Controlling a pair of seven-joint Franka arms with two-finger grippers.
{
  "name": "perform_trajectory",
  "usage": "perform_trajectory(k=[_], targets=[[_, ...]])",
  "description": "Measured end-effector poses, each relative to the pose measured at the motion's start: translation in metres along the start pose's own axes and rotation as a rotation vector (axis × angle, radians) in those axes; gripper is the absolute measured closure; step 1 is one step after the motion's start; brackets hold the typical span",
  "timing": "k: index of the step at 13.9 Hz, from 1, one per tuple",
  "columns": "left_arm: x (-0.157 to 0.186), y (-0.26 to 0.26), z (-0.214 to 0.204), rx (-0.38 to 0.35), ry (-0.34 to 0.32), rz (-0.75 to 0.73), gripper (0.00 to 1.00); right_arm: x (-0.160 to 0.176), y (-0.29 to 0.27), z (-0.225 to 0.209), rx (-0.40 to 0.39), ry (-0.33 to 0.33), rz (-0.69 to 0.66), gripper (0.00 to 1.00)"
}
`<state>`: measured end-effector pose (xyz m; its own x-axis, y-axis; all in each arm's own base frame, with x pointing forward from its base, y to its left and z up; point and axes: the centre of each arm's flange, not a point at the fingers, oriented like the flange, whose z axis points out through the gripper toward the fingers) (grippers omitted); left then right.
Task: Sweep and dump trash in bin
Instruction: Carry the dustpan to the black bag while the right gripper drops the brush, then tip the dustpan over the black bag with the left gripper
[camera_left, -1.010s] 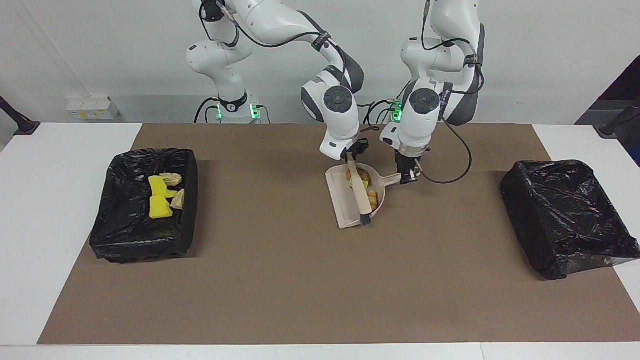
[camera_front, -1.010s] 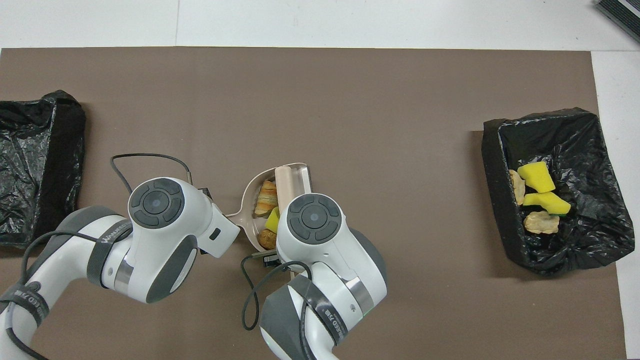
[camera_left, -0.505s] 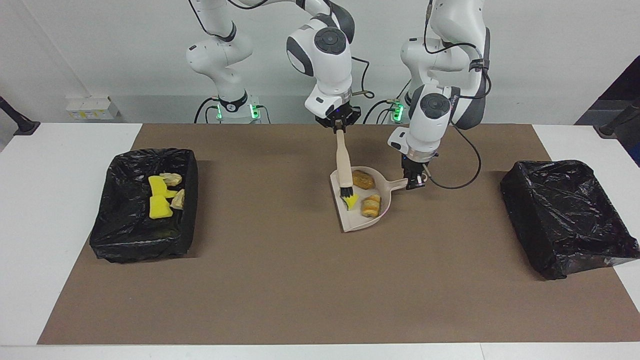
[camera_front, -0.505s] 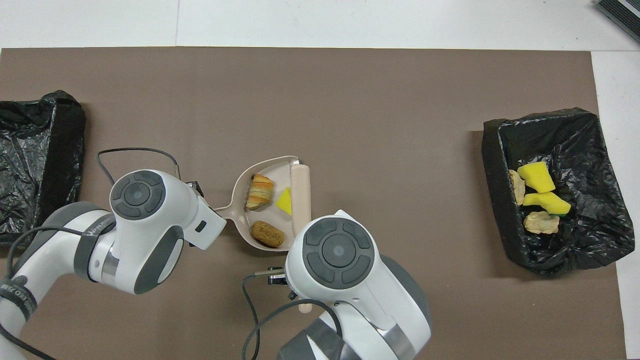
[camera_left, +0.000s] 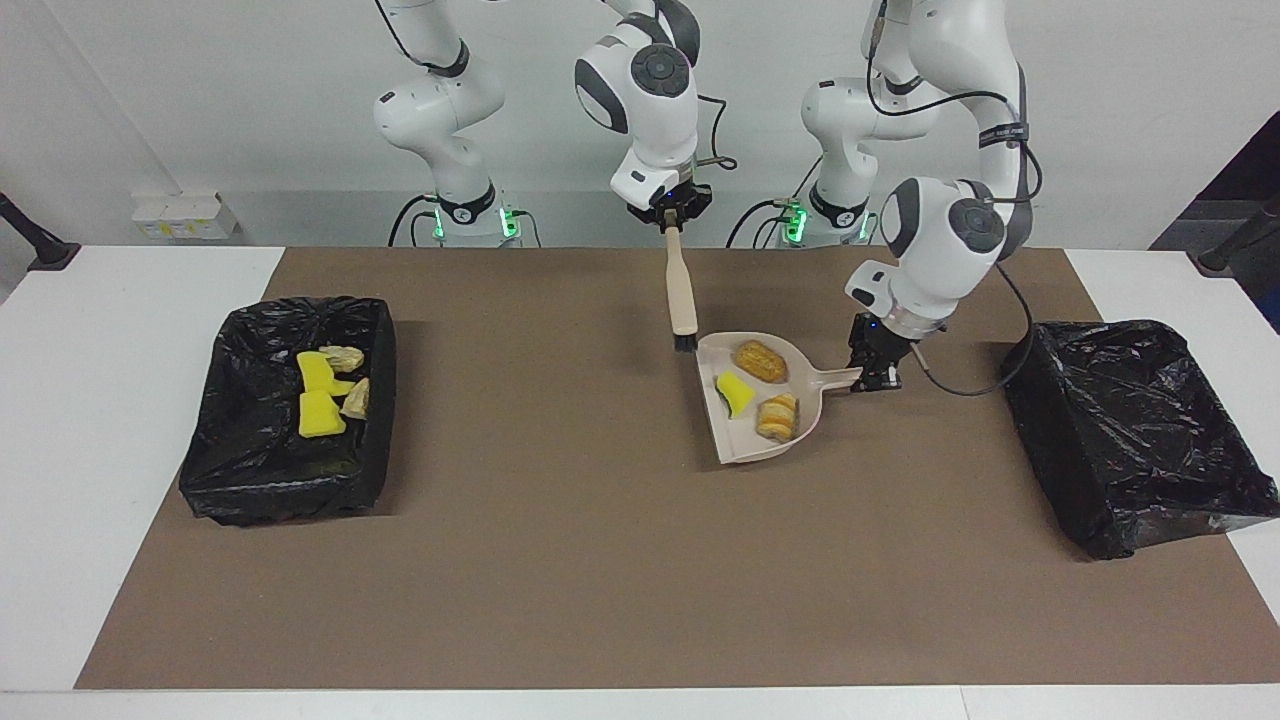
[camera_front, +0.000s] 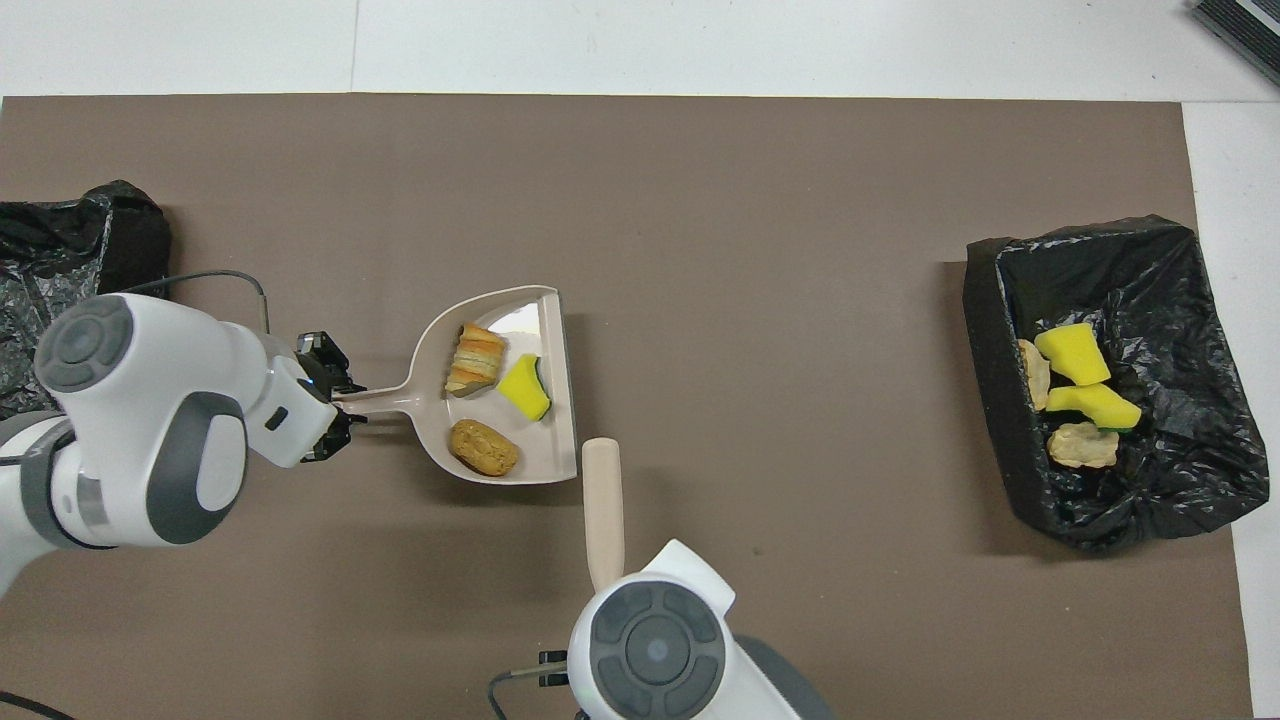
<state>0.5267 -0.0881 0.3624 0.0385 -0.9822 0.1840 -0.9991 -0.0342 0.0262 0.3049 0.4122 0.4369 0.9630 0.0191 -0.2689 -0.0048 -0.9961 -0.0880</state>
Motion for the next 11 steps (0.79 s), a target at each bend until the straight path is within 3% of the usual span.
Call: perform_trajectory(k=[3, 5, 11], targets=[[-0.024, -0.014, -0.026, 0.009, 0.051, -0.009, 0.68, -0.042, -0.024, 0.045, -0.033, 0.003, 0.034, 0.74], [-0.025, -0.024, -0.053, 0.007, 0.062, -0.009, 0.68, -0.051, -0.027, 0.069, -0.037, 0.011, 0.029, 0.74], [-0.107, -0.053, -0.132, -0.006, -0.01, -0.03, 0.68, -0.051, -0.02, 0.103, -0.062, 0.004, 0.031, 0.74]])
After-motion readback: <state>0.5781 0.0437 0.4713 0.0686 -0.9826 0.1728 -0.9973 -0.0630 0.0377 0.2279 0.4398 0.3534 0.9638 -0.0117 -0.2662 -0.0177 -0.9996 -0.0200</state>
